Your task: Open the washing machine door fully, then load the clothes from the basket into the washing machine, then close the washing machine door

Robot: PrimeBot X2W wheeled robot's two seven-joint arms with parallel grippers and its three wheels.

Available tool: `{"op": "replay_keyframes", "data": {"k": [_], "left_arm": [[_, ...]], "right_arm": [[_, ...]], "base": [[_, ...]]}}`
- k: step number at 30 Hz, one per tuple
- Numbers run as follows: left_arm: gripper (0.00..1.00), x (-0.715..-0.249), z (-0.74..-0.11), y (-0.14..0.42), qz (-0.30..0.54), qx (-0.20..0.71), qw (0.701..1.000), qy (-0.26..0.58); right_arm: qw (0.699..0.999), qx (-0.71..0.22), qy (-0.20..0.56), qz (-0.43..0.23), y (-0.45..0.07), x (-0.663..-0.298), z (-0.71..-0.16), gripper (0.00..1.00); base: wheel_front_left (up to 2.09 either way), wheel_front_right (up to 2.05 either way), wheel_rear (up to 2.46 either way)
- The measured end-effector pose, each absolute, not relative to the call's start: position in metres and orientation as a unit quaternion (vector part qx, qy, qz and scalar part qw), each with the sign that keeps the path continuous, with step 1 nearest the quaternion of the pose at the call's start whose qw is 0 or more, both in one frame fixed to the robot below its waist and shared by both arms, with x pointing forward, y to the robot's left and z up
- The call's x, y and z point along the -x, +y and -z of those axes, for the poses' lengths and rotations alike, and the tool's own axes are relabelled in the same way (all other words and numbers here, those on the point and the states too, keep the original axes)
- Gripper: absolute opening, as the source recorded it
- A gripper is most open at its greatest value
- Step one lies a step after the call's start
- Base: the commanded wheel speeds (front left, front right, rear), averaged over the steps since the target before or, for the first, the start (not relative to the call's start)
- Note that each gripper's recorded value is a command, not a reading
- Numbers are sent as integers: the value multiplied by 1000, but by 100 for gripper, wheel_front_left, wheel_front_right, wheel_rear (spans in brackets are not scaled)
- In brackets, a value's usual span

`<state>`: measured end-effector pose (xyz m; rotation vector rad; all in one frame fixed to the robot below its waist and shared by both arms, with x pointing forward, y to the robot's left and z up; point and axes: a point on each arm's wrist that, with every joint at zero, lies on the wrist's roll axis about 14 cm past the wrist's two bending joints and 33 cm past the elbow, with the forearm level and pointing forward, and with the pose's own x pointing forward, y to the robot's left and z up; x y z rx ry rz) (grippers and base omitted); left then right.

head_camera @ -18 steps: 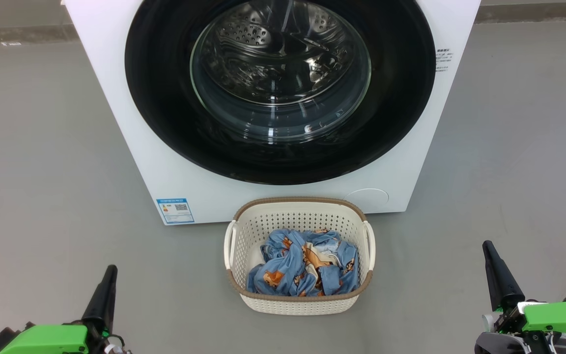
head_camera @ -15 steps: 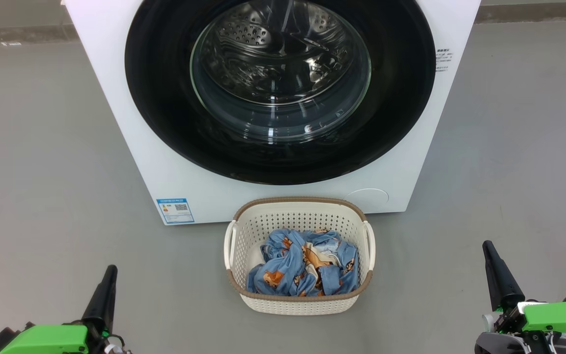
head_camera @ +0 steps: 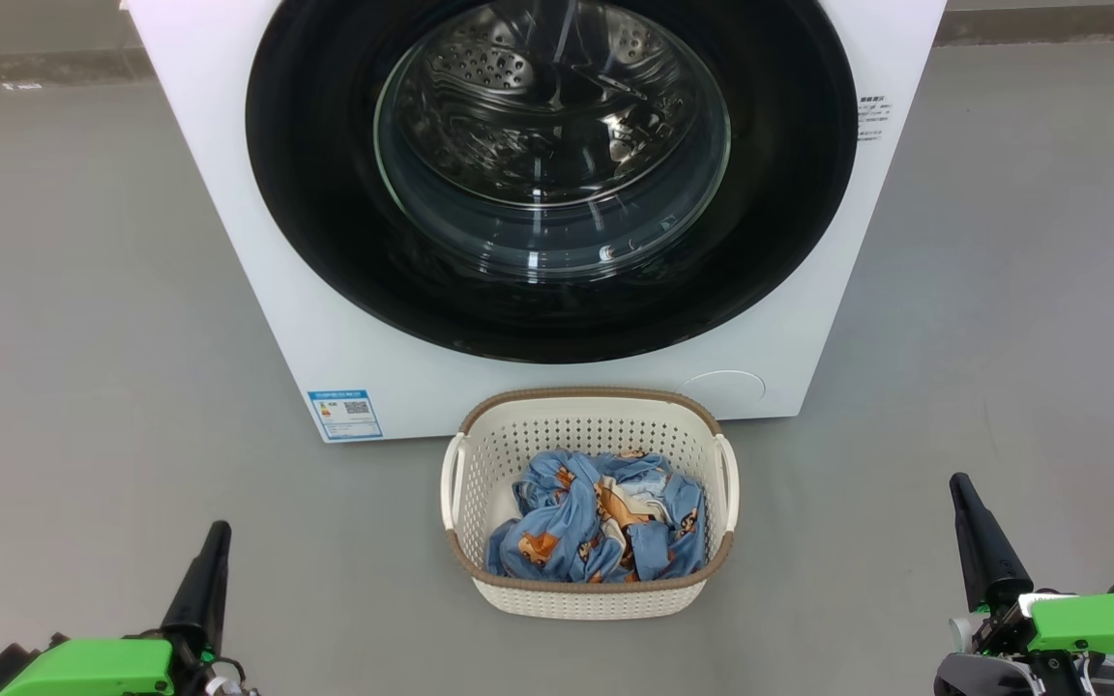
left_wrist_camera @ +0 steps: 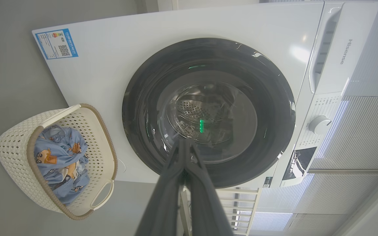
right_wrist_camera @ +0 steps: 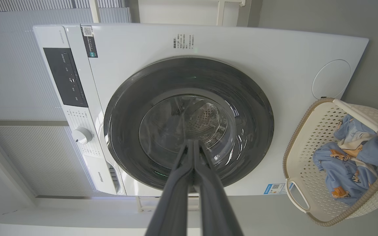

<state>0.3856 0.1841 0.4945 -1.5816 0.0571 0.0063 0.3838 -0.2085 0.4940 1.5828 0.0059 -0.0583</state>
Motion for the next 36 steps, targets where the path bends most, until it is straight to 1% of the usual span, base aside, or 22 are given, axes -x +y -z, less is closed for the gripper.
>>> {"op": "replay_keyframes", "data": {"k": [27, 28, 29, 30, 31, 33, 36], "left_arm": [[0, -386, -494, 184, -3, 711, 703, 26], [100, -385, -493, 184, -4, 711, 702, 27], [0, -384, -490, 183, -8, 713, 701, 31], [0, -382, -484, 181, -13, 715, 698, 38], [100, -379, -477, 179, -20, 717, 696, 45], [100, -373, -466, 176, -32, 719, 692, 58], [100, -372, -465, 176, -33, 719, 691, 59]], "right_arm": [[702, -711, 3, 26, -208, -384, -494, 0], [702, -711, 4, 28, -208, -384, -493, 100], [701, -712, 8, 33, -208, -382, -489, 0], [700, -713, 14, 39, -208, -380, -483, 0], [698, -714, 20, 46, -207, -377, -476, 100], [694, -716, 31, 58, -205, -372, -465, 100], [695, -716, 31, 59, -205, -371, -465, 100]], "base": [[0, 0, 0], [0, 0, 0], [0, 0, 0], [0, 0, 0], [0, 0, 0], [0, 0, 0], [0, 0, 0]]}}
